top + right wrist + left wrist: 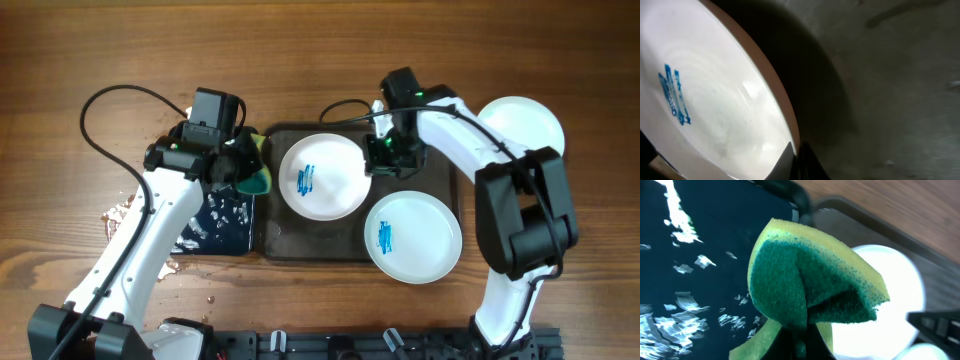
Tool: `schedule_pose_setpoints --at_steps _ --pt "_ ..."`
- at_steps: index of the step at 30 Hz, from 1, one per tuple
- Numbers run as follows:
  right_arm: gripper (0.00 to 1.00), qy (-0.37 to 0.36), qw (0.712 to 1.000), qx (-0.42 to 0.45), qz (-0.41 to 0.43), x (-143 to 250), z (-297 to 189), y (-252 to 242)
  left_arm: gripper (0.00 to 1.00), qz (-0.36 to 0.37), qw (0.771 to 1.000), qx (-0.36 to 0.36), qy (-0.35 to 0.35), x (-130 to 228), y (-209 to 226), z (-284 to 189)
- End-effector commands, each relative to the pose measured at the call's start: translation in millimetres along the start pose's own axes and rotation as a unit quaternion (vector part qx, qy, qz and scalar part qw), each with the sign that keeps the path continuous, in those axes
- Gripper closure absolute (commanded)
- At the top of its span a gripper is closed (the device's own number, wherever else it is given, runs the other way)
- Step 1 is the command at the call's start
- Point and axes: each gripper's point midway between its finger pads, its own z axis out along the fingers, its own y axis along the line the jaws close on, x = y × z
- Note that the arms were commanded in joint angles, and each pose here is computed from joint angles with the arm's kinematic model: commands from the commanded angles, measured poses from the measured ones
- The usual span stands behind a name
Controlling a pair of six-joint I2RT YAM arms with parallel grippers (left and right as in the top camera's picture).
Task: Clean dirty plates on tray and stack at the side
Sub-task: 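Carry the sponge with the left gripper over the held plate, then scrub the blue paint on the plate with the sponge in the left gripper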
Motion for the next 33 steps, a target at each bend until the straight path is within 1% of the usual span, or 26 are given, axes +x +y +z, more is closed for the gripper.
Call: schedule_pose_setpoints --at_steps 1,3,6,10,11,12,16,18,19,22,25,26,28,29,30,31,33 --pt "0.96 0.009 0.999 0.023 0.029 5 16 5 0.96 0.008 0.997 0.072 0.032 6 -27 -6" --pt "0.96 0.016 0.999 0.025 0.030 7 25 6 0.96 0.009 0.996 0.079 0.036 8 -29 -6" --pt "0.96 0.032 0.998 0.031 0.045 8 46 0 0.96 0.020 0.992 0.110 0.060 16 -39 -8" --pt "0.96 0.028 0.998 0.025 0.044 5 48 1 0.96 0.030 0.988 0.119 0.091 29 -48 2" --pt "0.96 0.027 0.998 0.023 0.044 4 48 2 0.96 0.035 0.987 0.118 0.099 34 -51 8" --pt "0.96 0.026 0.998 0.023 0.044 4 49 2 0.96 0.051 0.984 0.125 0.117 45 -63 19" --pt "0.96 0.031 0.998 0.025 0.046 6 48 1 0.96 0.106 0.973 0.140 0.151 78 -100 60" --pt "0.96 0.033 0.998 0.025 0.046 7 48 1 0.96 0.111 0.971 0.134 0.164 92 -108 81" --pt "0.96 0.035 0.998 0.026 0.047 8 48 1 0.96 0.098 0.975 0.110 0.164 93 -102 96" --pt "0.96 0.038 0.998 0.027 0.048 10 48 0 0.96 0.072 0.986 0.032 0.144 75 -62 130" --pt "0.96 0.042 0.997 0.028 0.050 12 48 0 0.96 0.040 0.986 -0.006 0.160 69 -28 148" --pt "0.96 0.043 0.997 0.029 0.050 12 48 0 0.96 0.023 0.985 -0.054 0.160 64 -1 154" --pt "0.96 0.044 0.997 0.029 0.050 13 48 -1 0.96 0.009 0.979 -0.154 0.134 53 44 149" --pt "0.96 0.044 0.997 0.029 0.051 13 48 -1 0.96 0.014 0.972 -0.201 0.117 47 63 143" --pt "0.96 0.044 0.997 0.029 0.051 13 48 -1 0.96 0.016 0.968 -0.227 0.109 43 74 139" --pt "0.96 0.044 0.997 0.029 0.051 13 48 -1 0.96 0.012 0.957 -0.274 0.089 38 91 131" --pt "0.96 0.044 0.997 0.029 0.051 13 48 -1 0.96 0.008 0.944 -0.324 0.060 30 107 121"
